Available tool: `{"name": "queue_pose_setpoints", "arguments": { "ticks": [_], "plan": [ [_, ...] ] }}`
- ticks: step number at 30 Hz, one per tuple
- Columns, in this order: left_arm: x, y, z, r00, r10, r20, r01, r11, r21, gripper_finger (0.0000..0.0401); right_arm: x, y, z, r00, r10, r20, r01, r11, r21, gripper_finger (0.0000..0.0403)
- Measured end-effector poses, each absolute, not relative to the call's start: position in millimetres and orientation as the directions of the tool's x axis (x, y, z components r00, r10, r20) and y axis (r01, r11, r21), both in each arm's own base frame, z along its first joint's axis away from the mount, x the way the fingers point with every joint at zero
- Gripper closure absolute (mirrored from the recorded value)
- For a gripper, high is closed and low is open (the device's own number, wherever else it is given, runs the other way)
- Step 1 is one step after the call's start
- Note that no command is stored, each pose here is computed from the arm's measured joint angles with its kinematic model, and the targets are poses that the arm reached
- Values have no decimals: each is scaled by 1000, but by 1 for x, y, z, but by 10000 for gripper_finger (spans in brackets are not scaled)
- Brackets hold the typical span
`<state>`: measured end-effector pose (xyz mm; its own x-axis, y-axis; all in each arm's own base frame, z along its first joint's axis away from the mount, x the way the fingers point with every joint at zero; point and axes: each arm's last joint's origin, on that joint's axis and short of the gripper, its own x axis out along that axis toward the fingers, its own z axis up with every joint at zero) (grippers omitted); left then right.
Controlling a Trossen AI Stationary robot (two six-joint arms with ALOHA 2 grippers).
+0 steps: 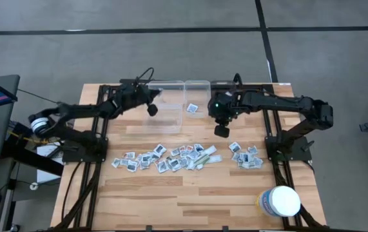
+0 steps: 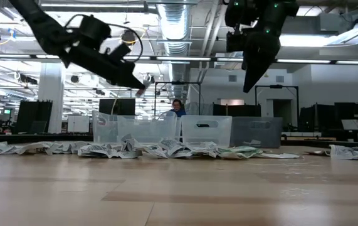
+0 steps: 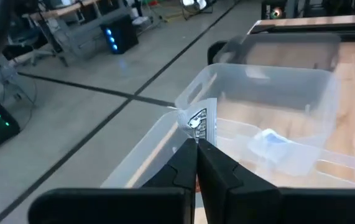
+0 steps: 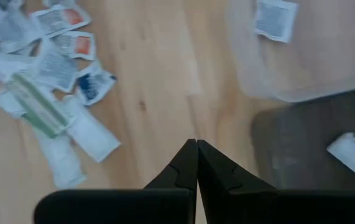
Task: Pick & Place First Aid Supplies
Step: Put the ointment pack into the top left transparent bin, then put the towelette pack into the bottom transparent bin
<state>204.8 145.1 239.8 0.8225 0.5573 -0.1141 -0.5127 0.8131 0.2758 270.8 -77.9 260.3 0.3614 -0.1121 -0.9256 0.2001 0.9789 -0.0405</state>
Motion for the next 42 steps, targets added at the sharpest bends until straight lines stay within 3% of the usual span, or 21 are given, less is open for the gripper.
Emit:
{"name": "queue_pose_setpoints", "arguments": {
  "ticks": [11,21,28,34,42],
  "plan": [
    [222,184,243,779,612,-138,-564,780,273,375,266,-92,260,357,-127,-926,232,972,-44,403],
    [217,172,255,792,596,-132,-549,790,274,311,266,-92,260,358,-124,-926,215,975,-48,403],
    [186,138,282,799,564,-208,-526,824,213,306,267,-90,260,361,-122,-925,208,977,-48,403],
    [154,94,299,840,475,-264,-459,880,121,314,272,-84,261,389,-120,-914,198,979,-44,403],
    [150,56,300,935,191,-298,-235,965,-118,316,279,-71,263,432,-110,-895,187,982,-30,403]
  ]
}}
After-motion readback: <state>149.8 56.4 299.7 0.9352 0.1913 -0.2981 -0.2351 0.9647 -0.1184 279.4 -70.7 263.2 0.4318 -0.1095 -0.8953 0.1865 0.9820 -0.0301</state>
